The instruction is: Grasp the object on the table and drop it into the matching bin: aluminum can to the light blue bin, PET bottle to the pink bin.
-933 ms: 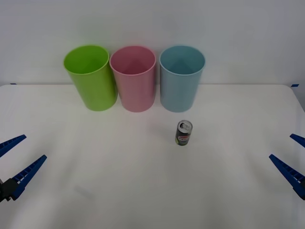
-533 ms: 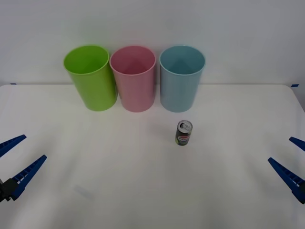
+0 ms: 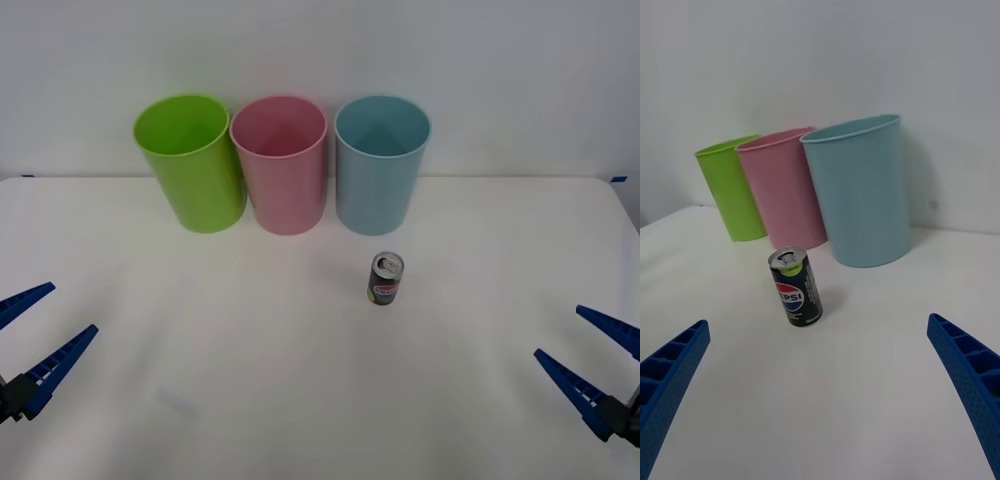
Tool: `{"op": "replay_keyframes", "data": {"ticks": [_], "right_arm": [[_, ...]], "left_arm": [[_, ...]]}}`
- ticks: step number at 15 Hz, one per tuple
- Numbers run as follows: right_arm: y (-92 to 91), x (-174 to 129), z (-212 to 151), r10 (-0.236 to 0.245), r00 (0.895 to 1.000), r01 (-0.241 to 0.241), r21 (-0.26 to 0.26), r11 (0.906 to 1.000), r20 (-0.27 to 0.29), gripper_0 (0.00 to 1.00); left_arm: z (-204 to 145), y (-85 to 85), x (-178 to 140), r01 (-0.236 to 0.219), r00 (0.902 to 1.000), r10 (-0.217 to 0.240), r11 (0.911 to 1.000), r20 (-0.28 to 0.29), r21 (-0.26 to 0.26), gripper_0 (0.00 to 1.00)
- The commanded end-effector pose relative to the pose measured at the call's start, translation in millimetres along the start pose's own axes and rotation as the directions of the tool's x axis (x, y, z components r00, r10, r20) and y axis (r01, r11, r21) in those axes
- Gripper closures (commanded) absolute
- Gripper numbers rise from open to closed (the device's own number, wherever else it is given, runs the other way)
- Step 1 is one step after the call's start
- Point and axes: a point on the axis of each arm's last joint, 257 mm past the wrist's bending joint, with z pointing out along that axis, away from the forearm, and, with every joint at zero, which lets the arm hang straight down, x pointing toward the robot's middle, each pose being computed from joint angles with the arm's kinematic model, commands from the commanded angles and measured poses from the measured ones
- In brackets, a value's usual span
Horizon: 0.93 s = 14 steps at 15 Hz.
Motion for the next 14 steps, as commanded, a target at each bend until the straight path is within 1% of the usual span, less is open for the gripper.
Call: {"op": "replay_keyframes", "data": {"ticks": [1,4,5,7,8,9,12,14], "right_arm": [[6.8,13,14,-0.001,1.000,0.000,-0.025,0.9997,-0.010,0.00],[11.8,27,27,-0.014,1.000,0.013,-0.047,0.9988,-0.023,0.00],[9.0,32,35,-0.060,0.998,0.059,-0.040,0.9974,-0.023,0.00],[9.3,42,52,-0.117,0.993,0.116,-0.027,0.9929,-0.027,0.00],[9.8,45,62,-0.137,0.990,0.136,-0.021,0.9904,-0.029,0.00],[10.8,48,68,-0.145,0.989,0.145,-0.014,0.9893,-0.030,0.00],[16.5,56,90,-0.143,0.989,0.143,-0.002,0.9898,-0.038,0.00],[18.2,60,106,-0.150,0.988,0.150,0.010,0.9886,-0.043,0.00]], "left_arm": [[0,0.0,0,0.000,1.0000,0.000,1.0000,0.000,0.000,0.00],[0,0.0,0,0.000,1.0000,0.000,1.0000,0.000,0.000,0.00],[0,0.0,0,0.000,1.0000,0.000,1.0000,0.000,0.000,0.00],[0,0.0,0,0.000,1.0000,0.000,1.0000,0.000,0.000,0.00],[0,0.0,0,0.000,1.0000,0.000,1.0000,0.000,0.000,0.00],[0,0.0,0,0.000,1.0000,0.000,1.0000,0.000,0.000,0.00],[0,0.0,0,0.000,1.0000,0.000,1.0000,0.000,0.000,0.00],[0,0.0,0,0.000,1.0000,0.000,1.0000,0.000,0.000,0.00]]}}
